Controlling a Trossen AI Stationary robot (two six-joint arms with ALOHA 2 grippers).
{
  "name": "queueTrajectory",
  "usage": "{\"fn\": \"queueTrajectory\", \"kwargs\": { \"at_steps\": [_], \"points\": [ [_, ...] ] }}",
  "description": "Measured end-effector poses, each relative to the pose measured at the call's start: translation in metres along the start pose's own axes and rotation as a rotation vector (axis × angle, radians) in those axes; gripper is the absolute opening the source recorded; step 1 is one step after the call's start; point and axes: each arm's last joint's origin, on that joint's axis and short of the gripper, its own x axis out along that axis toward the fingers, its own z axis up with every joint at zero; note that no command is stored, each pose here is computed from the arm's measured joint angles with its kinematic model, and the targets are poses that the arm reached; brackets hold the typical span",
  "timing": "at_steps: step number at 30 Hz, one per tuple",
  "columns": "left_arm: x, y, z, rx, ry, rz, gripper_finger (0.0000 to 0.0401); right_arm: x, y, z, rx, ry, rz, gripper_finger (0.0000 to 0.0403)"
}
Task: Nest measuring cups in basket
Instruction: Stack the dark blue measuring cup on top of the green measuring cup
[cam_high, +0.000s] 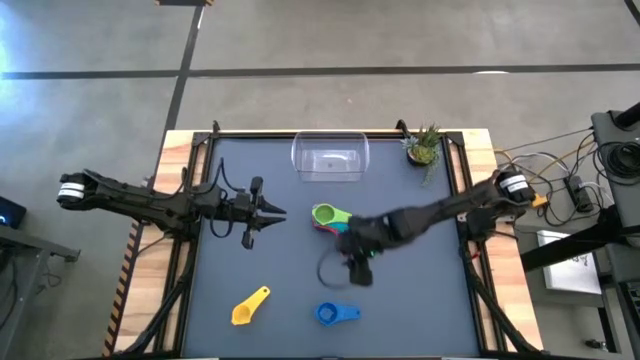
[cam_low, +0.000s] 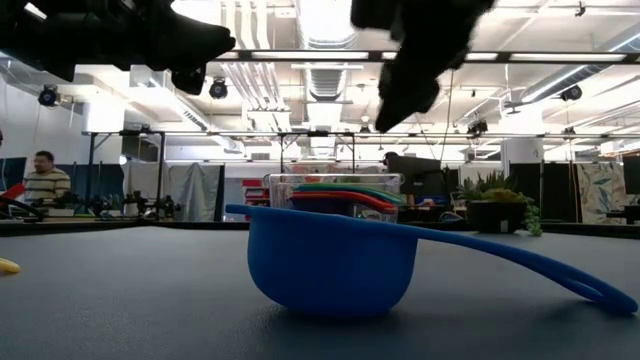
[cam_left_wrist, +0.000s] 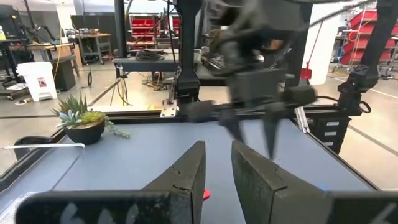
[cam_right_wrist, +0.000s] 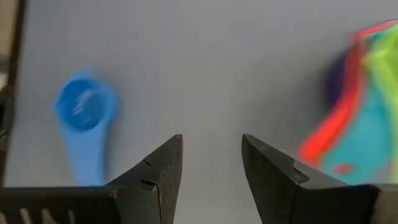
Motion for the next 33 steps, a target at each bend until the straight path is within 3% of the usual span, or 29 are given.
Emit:
{"fn": "queueTrajectory", "kwargs": {
  "at_steps": [7,20,27,33],
  "points": [
    [0.0,0.0,0.0,-0.001,0.0,0.0,0.0062,0.017,0.053,-0.018,-0.03,-0.032,0.048,0.018],
    [0.003,0.0,-0.004,-0.02,0.026,0.0,0.0061,0.069,0.077,-0.04,-0.022,0.048,0.024,0.0289],
    [0.005,0.0,-0.007,-0.029,0.04,0.0,0.0061,0.071,0.101,-0.034,-0.01,0.034,0.085,0.0349],
    [0.004,0.0,-0.007,-0.034,0.039,0.0,0.0061,0.083,0.109,-0.044,0.013,0.068,0.071,0.0368]
  ]
}}
